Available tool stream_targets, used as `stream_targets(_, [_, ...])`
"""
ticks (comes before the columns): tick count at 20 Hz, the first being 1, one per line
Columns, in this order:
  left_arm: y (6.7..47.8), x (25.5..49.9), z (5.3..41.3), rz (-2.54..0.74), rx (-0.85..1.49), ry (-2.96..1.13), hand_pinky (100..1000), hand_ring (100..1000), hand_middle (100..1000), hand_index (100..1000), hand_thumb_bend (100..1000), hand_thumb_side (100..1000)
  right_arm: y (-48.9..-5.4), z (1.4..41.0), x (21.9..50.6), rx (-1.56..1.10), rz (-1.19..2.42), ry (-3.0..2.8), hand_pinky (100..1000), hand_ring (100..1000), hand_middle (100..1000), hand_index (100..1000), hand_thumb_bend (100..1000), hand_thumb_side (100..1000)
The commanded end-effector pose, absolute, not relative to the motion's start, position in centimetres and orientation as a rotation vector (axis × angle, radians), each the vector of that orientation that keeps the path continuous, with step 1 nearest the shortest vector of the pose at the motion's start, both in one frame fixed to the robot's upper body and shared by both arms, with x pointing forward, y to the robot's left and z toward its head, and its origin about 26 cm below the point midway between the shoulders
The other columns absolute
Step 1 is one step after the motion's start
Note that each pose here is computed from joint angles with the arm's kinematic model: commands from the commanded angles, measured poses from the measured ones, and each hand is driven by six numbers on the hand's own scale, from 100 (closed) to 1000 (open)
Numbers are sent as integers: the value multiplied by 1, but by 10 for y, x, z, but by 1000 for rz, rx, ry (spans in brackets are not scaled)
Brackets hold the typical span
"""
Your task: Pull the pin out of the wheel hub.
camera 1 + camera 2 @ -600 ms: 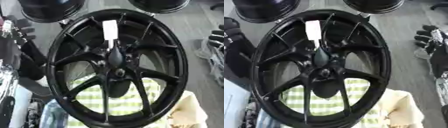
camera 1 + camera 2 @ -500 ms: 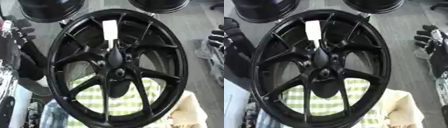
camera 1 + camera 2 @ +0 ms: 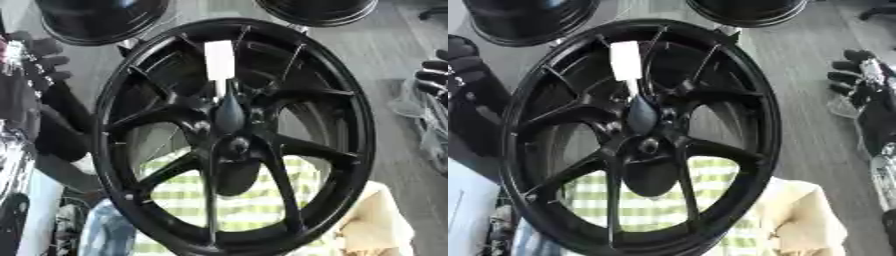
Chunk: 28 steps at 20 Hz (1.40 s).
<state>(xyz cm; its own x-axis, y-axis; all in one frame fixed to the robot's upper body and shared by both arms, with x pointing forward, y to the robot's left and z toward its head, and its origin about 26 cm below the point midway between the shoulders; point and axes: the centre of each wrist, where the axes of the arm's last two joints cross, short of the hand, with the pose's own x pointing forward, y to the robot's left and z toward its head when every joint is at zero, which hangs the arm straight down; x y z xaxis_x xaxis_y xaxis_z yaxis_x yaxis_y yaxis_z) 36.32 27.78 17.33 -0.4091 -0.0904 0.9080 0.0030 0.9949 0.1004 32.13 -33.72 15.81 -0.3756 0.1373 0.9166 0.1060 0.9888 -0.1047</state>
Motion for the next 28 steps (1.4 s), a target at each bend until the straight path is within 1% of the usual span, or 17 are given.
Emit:
stream_targets(1, [282, 362, 183, -122, 78, -2020, 741, 765, 708, 753, 118, 883, -341, 168, 321, -188, 45, -1983, 825, 784, 726, 830, 100, 769])
stream_targets(6, [277, 359, 199, -134, 66, -2081, 743, 771, 718, 760, 107, 858, -341, 168, 320, -192, 44, -1986, 826, 784, 726, 830, 100, 767])
stream_targets(8, [276, 356, 214, -177, 82, -2124, 747, 777, 728, 768, 100, 835, -342, 168, 320, -196, 44, -1985, 826, 784, 726, 830, 100, 766])
stream_targets(10, [276, 351, 240, -264, 115, -2198, 753, 783, 737, 783, 100, 804, -343, 168, 319, -201, 48, -1982, 826, 784, 726, 830, 100, 768])
stream_targets(13, [274, 341, 284, -447, 184, -2282, 766, 790, 745, 795, 100, 781, -344, 167, 319, -209, 61, -1974, 826, 784, 727, 830, 100, 768])
stream_targets(17, [271, 329, 334, -746, 294, -2246, 802, 811, 768, 817, 100, 760, -345, 167, 318, -219, 79, -1966, 826, 784, 727, 830, 100, 769])
stream_targets(21, [262, 315, 369, -1048, 407, -2134, 845, 837, 790, 837, 100, 677, -347, 166, 318, -232, 96, -1958, 826, 784, 727, 830, 100, 770])
stream_targets(23, [255, 309, 382, -1185, 450, -2059, 871, 850, 798, 846, 100, 612, -347, 166, 317, -238, 103, -1954, 826, 784, 727, 830, 100, 770])
stream_targets(25, [247, 306, 394, -1309, 489, -1987, 882, 853, 803, 852, 100, 584, -348, 165, 317, -243, 108, -1951, 826, 784, 727, 830, 100, 769])
stream_targets(27, [237, 304, 404, -1425, 534, -1921, 892, 854, 805, 857, 187, 542, -348, 165, 316, -245, 113, -1947, 826, 785, 727, 830, 100, 771])
stream_targets(28, [232, 304, 407, -1475, 554, -1887, 897, 854, 806, 860, 209, 536, -349, 164, 316, -246, 116, -1944, 826, 785, 727, 830, 100, 771])
